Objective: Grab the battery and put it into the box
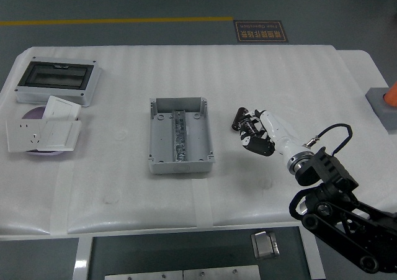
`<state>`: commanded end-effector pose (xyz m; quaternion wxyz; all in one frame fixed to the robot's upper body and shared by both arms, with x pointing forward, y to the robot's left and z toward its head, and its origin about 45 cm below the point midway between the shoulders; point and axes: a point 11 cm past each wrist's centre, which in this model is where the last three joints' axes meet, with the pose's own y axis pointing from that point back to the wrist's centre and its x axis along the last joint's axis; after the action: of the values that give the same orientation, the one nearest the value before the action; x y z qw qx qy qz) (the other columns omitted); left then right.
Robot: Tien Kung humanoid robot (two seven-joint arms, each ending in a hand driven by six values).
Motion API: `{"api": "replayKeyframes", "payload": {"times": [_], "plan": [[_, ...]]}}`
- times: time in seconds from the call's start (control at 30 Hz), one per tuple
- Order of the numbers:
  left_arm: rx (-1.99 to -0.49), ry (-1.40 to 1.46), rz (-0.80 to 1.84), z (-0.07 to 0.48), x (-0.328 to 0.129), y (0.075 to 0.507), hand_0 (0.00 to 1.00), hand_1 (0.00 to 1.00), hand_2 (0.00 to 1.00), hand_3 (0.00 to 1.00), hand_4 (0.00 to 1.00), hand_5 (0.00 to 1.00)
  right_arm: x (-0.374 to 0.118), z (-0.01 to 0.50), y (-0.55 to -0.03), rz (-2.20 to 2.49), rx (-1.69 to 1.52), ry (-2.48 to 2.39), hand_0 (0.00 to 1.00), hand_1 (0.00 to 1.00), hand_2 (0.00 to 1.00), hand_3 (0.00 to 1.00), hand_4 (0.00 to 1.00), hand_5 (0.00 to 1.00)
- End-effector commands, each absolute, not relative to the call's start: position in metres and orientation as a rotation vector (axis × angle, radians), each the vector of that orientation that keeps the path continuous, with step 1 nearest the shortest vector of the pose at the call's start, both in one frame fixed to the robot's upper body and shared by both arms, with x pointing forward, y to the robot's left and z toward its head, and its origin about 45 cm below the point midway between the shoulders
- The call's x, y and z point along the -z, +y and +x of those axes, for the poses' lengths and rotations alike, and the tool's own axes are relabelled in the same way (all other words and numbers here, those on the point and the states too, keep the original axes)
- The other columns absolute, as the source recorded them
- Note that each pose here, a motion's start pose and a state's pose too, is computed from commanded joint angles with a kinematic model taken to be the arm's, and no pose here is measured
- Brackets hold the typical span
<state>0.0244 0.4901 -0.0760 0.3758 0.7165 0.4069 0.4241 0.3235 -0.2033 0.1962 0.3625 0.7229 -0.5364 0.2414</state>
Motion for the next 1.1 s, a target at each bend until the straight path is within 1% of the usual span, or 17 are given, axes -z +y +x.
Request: {"api": "replayKeyframes", "payload": {"times": [0.07, 0.23, 0.27, 0.43, 0.47, 0.63, 0.67, 0.8, 0.83, 1.0, 1.03, 1.1], "plan": [[-1.086, 1.041, 1.833, 0.025, 0.076, 0.490, 0.592, 0.666, 0.579, 0.585, 0.512, 0.187, -0.198, 0.325, -0.195, 1.910, -0.610, -1.386, 0.265, 0.331, 0.528, 0.641, 0.113, 0.002], [-1.082, 1.045, 1.836, 0.023, 0.076, 0.490, 0.592, 0.666, 0.579, 0.585, 0.512, 0.187, -0.202, 0.327, -0.170, 2.032, -0.593, -1.384, 0.265, 0.331, 0.528, 0.641, 0.113, 0.002], [-1.081, 1.045, 1.836, 0.023, 0.076, 0.490, 0.593, 0.666, 0.580, 0.583, 0.515, 0.192, -0.202, 0.327, -0.165, 2.052, -0.595, -1.381, 0.266, 0.332, 0.527, 0.630, 0.141, 0.002], [-1.080, 1.047, 1.836, 0.023, 0.076, 0.489, 0.593, 0.666, 0.580, 0.583, 0.515, 0.192, -0.201, 0.328, -0.140, 2.126, -0.609, -1.343, 0.266, 0.332, 0.527, 0.630, 0.141, 0.002], [-1.080, 1.047, 1.837, 0.023, 0.076, 0.490, 0.593, 0.667, 0.582, 0.582, 0.514, 0.191, -0.200, 0.328, -0.137, 2.132, -0.613, -1.335, 0.278, 0.334, 0.528, 0.632, 0.150, 0.002], [-1.080, 1.056, 1.843, 0.021, 0.075, 0.491, 0.588, 0.667, 0.581, 0.580, 0.514, 0.186, -0.196, 0.331, -0.125, 2.154, -0.624, -1.275, 0.278, 0.334, 0.528, 0.632, 0.150, 0.002], [-1.078, 1.060, 1.845, 0.020, 0.075, 0.491, 0.588, 0.667, 0.581, 0.580, 0.514, 0.186, -0.196, 0.332, -0.124, 2.154, -0.631, -1.265, 0.426, 0.489, 0.633, 0.673, 0.200, 0.024], [-1.074, 1.070, 1.851, 0.017, 0.075, 0.492, 0.588, 0.667, 0.581, 0.580, 0.514, 0.186, -0.194, 0.336, -0.123, 2.143, -0.656, -1.240, 0.426, 0.489, 0.633, 0.673, 0.200, 0.024], [-1.073, 1.071, 1.852, 0.017, 0.075, 0.492, 0.588, 0.667, 0.581, 0.580, 0.516, 0.185, -0.193, 0.336, -0.123, 2.141, -0.659, -1.235, 0.724, 0.793, 0.847, 0.814, 0.500, 0.202], [-1.070, 1.077, 1.855, 0.015, 0.074, 0.492, 0.588, 0.667, 0.581, 0.580, 0.516, 0.185, -0.187, 0.337, -0.122, 2.131, -0.666, -1.208, 0.724, 0.793, 0.847, 0.814, 0.500, 0.202], [-1.070, 1.078, 1.855, 0.015, 0.074, 0.492, 0.588, 0.668, 0.580, 0.579, 0.513, 0.181, -0.186, 0.336, -0.122, 2.129, -0.665, -1.203, 0.998, 0.998, 0.998, 0.998, 0.761, 0.336], [-1.069, 1.078, 1.855, 0.014, 0.074, 0.492, 0.588, 0.668, 0.580, 0.579, 0.513, 0.181, -0.184, 0.336, -0.122, 2.127, -0.664, -1.198, 0.998, 0.998, 0.998, 0.998, 0.761, 0.336]]}}
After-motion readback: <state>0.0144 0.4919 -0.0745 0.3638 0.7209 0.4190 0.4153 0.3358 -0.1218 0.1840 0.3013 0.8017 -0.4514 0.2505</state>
